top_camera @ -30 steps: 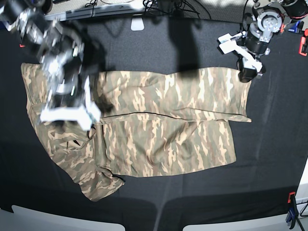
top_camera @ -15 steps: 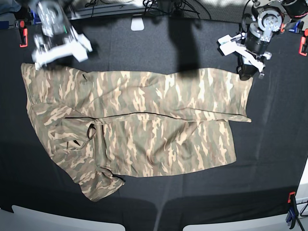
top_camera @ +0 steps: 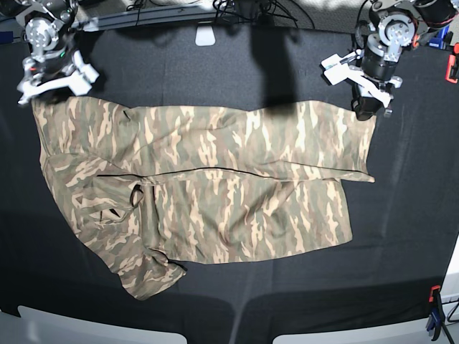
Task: Layout the t-shirt on the table in an organized manner, then fold the t-shirt properly
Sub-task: 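Grasp the shirt's edge corners with both grippers, then lift the held shirt edge with both grippers and stretch it taut, then pull the held edge back with both grippers to smooth the shirt, then open both grippers, release the collar-side edge and raise them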
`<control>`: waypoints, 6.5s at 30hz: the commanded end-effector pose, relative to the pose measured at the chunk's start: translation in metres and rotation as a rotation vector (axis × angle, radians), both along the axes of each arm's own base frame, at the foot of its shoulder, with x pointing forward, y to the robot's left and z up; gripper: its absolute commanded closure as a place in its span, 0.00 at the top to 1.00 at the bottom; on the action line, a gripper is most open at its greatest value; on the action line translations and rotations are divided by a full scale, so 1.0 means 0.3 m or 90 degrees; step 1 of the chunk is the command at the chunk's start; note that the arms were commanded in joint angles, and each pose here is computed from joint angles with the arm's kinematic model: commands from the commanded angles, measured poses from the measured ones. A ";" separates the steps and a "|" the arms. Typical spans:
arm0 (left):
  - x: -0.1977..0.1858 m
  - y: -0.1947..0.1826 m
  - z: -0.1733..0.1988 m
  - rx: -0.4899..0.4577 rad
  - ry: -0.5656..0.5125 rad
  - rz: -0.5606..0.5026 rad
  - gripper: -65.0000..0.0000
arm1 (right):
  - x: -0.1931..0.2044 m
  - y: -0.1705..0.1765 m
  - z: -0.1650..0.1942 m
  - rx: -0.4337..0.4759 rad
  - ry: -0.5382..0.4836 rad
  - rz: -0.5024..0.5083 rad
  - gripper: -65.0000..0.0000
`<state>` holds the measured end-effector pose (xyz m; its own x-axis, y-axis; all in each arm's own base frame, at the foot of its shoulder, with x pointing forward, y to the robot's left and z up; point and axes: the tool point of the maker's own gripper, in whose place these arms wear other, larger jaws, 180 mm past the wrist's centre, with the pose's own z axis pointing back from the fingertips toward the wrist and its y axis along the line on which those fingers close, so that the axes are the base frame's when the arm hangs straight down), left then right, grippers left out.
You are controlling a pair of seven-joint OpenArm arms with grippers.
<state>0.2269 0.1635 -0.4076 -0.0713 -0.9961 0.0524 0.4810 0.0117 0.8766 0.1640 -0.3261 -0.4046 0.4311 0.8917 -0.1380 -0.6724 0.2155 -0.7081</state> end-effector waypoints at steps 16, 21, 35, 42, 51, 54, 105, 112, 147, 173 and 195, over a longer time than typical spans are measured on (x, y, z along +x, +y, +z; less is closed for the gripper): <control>0.020 0.015 0.028 0.004 -0.022 0.002 0.00 | 0.166 -0.149 0.047 -0.059 -0.071 -0.036 0.51; 0.020 0.015 0.029 0.004 -0.023 0.002 0.00 | 0.153 -0.163 0.025 -0.058 -0.061 -0.029 0.25; 0.108 0.039 0.082 0.015 -0.064 0.024 0.00 | 0.156 -0.208 0.074 -0.120 -0.084 -0.052 0.00; 0.095 0.098 0.079 0.050 -0.064 0.073 0.00 | 0.115 -0.213 0.076 -0.151 -0.070 -0.039 0.00; 0.036 0.108 0.067 0.089 -0.064 0.044 0.00 | 0.053 -0.247 0.132 -0.203 -0.062 -0.016 0.00; 0.036 0.113 0.068 0.093 -0.066 0.048 0.00 | 0.065 -0.265 0.154 -0.222 -0.064 -0.007 0.00; -0.151 0.143 0.014 0.155 -0.029 0.049 0.00 | 0.095 -0.107 0.017 -0.080 -0.016 0.061 0.43; -0.152 0.141 0.013 0.154 -0.028 0.048 0.00 | 0.050 -0.081 -0.036 -0.034 0.026 0.032 0.00; -0.400 0.179 0.050 0.223 -0.039 0.006 0.00 | -0.196 -0.015 0.134 -0.160 0.038 0.153 0.00; -0.412 0.173 0.025 0.204 -0.011 0.004 0.00 | -0.145 -0.027 0.184 -0.180 -0.010 0.182 0.00; -0.399 0.271 0.079 0.226 -0.055 0.120 0.34 | -0.032 0.003 0.322 -0.144 -0.259 0.079 0.35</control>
